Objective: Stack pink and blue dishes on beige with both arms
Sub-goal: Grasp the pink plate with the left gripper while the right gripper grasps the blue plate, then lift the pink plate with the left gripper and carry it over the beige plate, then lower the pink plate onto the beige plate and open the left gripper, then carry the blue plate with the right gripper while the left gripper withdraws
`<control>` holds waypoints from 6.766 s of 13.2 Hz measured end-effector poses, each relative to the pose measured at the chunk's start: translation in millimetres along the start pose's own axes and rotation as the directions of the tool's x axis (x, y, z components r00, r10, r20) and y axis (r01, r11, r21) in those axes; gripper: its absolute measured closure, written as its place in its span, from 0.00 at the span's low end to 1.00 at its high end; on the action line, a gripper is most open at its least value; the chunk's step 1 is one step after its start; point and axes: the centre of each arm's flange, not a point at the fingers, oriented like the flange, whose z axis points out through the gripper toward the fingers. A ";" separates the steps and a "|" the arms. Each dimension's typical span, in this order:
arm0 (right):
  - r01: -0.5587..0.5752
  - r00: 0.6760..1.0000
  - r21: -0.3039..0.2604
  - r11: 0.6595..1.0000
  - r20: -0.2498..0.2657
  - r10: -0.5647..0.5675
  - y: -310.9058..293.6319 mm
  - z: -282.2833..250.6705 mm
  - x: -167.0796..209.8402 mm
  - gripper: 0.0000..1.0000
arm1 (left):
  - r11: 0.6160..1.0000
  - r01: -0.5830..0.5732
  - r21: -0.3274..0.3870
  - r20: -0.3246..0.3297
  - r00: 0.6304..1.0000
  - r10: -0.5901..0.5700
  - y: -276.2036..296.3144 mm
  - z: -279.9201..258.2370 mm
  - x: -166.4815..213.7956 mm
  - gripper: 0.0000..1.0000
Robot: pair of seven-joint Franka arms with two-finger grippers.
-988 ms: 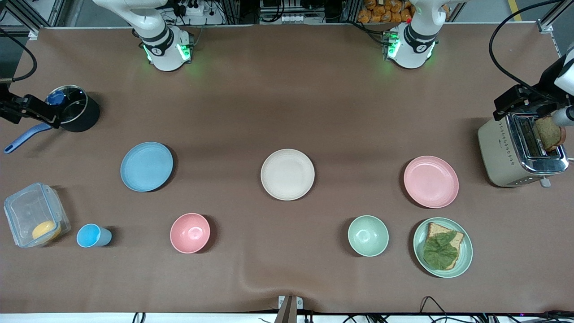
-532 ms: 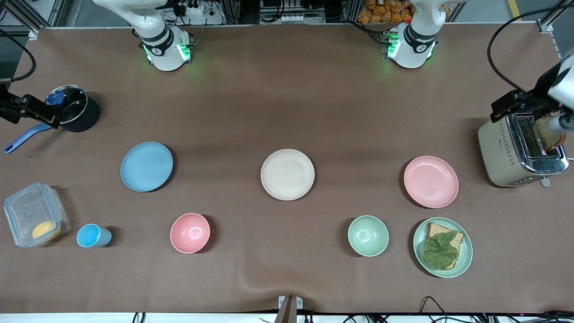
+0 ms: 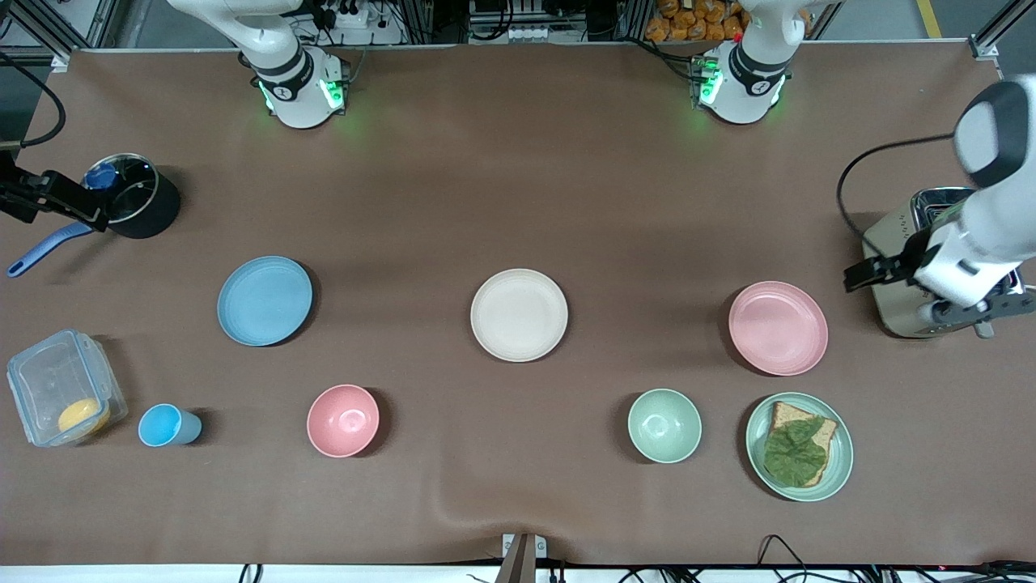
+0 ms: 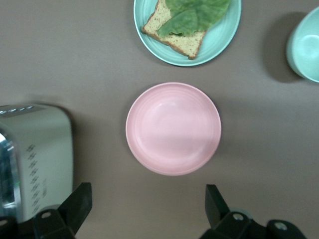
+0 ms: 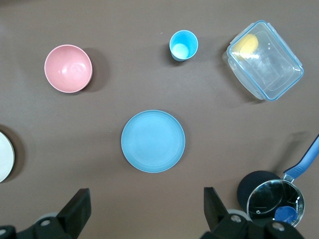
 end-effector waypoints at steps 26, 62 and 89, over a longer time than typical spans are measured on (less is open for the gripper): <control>0.237 0.946 0.085 0.968 0.208 -0.250 80.6 377.5 8.3 0.00 | 0.992 0.105 -0.067 0.138 0.986 -0.095 -78.5 247.4 7.0 0.11; 0.193 0.899 0.230 0.954 0.348 -0.266 59.7 394.9 37.7 0.95 | 0.958 -0.015 -0.286 0.181 0.981 0.070 362.5 138.9 -66.2 0.95; 0.026 0.883 0.202 0.979 0.454 -0.117 -121.7 350.7 38.7 0.95 | 0.924 0.011 -0.383 0.117 0.992 0.036 385.4 224.1 -82.3 0.75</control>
